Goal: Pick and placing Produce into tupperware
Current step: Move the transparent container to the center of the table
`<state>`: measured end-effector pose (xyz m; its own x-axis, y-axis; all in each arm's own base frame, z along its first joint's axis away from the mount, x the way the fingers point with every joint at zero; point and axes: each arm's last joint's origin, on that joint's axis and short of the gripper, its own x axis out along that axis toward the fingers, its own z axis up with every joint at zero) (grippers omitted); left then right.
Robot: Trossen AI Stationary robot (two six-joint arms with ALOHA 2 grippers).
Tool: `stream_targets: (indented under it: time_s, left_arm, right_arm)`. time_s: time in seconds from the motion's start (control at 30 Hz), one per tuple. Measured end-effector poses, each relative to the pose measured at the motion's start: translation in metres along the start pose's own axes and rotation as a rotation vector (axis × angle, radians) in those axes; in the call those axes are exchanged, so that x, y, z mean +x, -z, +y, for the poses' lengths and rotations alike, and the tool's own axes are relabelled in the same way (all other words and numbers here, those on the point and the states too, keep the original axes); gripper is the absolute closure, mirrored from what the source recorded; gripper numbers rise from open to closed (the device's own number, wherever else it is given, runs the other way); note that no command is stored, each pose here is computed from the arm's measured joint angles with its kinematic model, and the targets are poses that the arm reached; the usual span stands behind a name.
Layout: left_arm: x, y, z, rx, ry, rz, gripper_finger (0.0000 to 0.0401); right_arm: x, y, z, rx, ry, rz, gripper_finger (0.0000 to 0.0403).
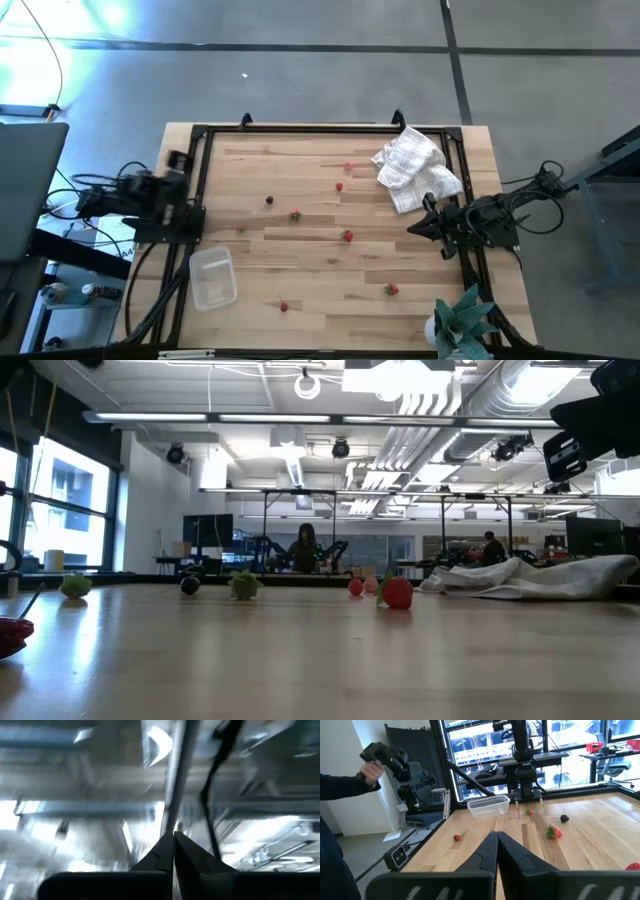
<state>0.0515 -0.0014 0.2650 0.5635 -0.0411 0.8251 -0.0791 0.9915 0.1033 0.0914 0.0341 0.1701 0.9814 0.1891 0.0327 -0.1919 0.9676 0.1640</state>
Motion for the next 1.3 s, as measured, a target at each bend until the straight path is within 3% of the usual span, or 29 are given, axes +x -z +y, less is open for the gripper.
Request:
stream_targets:
  time_s: [0.07,0.13,0.2,0.3,0.43,0.73,1.0,1.2,1.3]
  left_arm:
    - [0.010,-0.016,0.000,0.069,0.079,-0.032,0.0398]
    - [0.023,-0.027,0.001,0.100,0.131,0.042,0.0398]
    - [0.034,-0.032,0.002,0.100,0.156,0.214,0.0398]
    - [0.047,-0.037,0.007,0.077,0.098,0.575,0.0398]
    - [0.058,-0.033,0.009,-0.035,0.019,1.055,0.0398]
    - [0.108,-0.011,0.003,-0.345,0.070,1.550,0.0398]
    - [0.102,0.007,-0.003,-0.517,-0.001,2.268,0.0398]
    - [0.096,0.028,-0.009,-0.680,-0.122,2.426,0.0398]
    - [0.087,0.036,-0.015,-0.701,-0.166,2.494,0.0398]
  right_arm:
    - [0.000,0.000,0.000,0.000,0.000,0.000,0.0402]
    - [0.000,0.000,0.000,0.000,0.000,0.000,0.0402]
    - [0.000,0.000,0.000,0.000,0.000,0.000,0.0402]
    - [0.000,0.000,0.000,0.000,0.000,0.000,0.0402]
    - [0.000,0.000,0.000,0.000,0.000,0.000,0.0402]
    - [-0.001,-0.012,0.002,0.028,-0.015,-0.119,0.0402]
    - [-0.002,-0.018,0.002,0.044,-0.026,-0.183,0.0402]
    - [-0.002,-0.018,0.002,0.043,-0.026,-0.181,0.0402]
    - [-0.002,-0.017,0.002,0.042,-0.026,-0.177,0.0402]
